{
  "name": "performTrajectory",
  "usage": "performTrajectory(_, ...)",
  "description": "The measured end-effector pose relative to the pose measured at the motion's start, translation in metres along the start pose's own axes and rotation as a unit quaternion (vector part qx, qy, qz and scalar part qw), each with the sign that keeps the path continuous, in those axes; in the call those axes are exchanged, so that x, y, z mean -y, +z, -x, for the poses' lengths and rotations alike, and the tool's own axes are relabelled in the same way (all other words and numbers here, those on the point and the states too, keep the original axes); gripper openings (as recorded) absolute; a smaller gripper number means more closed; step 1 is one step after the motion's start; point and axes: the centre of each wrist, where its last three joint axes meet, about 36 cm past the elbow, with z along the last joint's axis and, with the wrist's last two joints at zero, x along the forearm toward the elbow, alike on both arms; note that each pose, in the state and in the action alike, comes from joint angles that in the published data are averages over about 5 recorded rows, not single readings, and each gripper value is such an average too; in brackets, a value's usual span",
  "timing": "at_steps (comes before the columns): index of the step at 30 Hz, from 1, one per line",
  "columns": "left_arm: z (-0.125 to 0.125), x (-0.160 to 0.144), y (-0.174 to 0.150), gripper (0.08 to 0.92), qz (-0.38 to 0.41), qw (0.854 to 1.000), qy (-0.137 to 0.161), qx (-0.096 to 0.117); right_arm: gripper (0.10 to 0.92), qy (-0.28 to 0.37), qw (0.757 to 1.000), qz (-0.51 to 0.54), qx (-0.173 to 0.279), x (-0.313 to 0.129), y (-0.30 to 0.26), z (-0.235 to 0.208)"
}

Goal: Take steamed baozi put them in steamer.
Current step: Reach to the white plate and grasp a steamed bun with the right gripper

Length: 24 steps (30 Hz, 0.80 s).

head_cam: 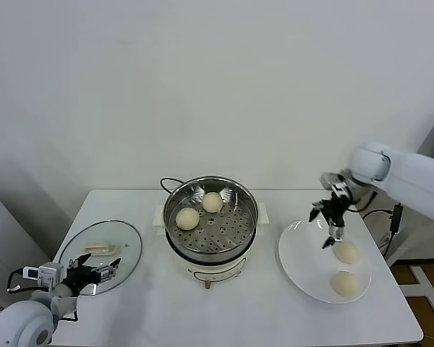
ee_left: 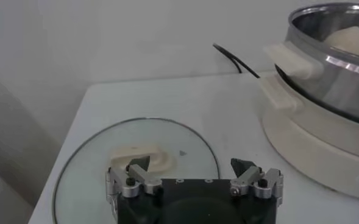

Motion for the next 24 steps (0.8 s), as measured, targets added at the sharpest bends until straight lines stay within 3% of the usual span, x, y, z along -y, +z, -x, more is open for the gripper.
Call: performTrajectory(24,0.000,0.002,0.000,0.823,0.001,1.000,0.002,-0.002,0.823,-0.037,0.999,-0.016,-0.027,-0.043,0.065,0.075)
